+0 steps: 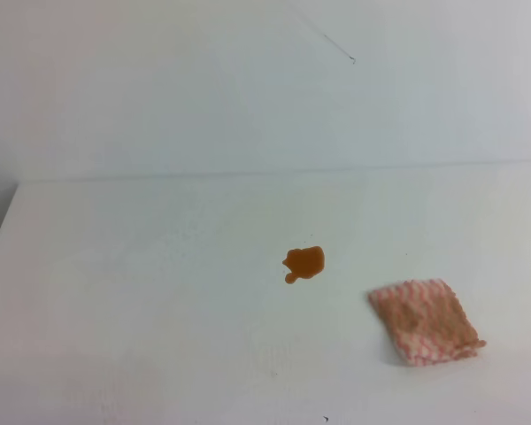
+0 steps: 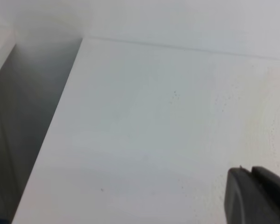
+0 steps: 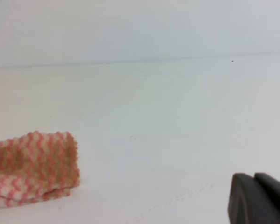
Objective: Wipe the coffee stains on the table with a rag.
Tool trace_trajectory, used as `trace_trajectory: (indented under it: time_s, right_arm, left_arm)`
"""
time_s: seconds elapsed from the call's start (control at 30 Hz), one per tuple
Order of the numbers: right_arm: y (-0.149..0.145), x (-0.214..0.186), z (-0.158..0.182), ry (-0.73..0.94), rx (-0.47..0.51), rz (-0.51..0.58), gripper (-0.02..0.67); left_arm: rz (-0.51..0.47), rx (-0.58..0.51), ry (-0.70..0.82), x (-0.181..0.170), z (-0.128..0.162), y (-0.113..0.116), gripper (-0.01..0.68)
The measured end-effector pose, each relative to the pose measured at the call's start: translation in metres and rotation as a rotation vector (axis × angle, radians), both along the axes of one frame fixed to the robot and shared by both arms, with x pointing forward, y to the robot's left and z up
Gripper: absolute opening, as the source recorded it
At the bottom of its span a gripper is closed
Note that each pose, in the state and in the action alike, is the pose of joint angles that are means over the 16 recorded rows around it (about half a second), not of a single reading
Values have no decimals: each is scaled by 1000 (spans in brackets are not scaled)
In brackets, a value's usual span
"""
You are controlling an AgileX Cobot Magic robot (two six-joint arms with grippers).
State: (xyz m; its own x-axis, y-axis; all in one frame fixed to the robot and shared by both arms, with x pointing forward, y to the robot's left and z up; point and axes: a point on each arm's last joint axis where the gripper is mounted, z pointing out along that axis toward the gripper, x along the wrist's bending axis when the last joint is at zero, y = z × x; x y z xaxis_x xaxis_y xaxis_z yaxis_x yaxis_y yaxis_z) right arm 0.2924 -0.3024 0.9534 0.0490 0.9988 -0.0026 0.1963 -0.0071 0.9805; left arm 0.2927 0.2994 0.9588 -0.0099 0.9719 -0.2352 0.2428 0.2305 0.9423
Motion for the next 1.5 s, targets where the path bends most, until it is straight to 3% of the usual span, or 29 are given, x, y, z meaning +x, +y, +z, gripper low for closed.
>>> trace_trajectory:
  time_s: [0.6,0.83,1.03,1.5]
  right_arm:
    - [0,0,2,-17,2,2,-4]
    - [1,1,9,-98,1,11,-4]
    - [3,2,25,-278,-3,31,-4]
    - [9,-18,75,-878,-23,97,-4]
  left_arm:
    - [0,0,0,0,0,0,-1]
    - [0,0,0,0,0,0,-1]
    - [0,0,0,0,0,0,-1]
    - [0,0,0,0,0,0,-1]
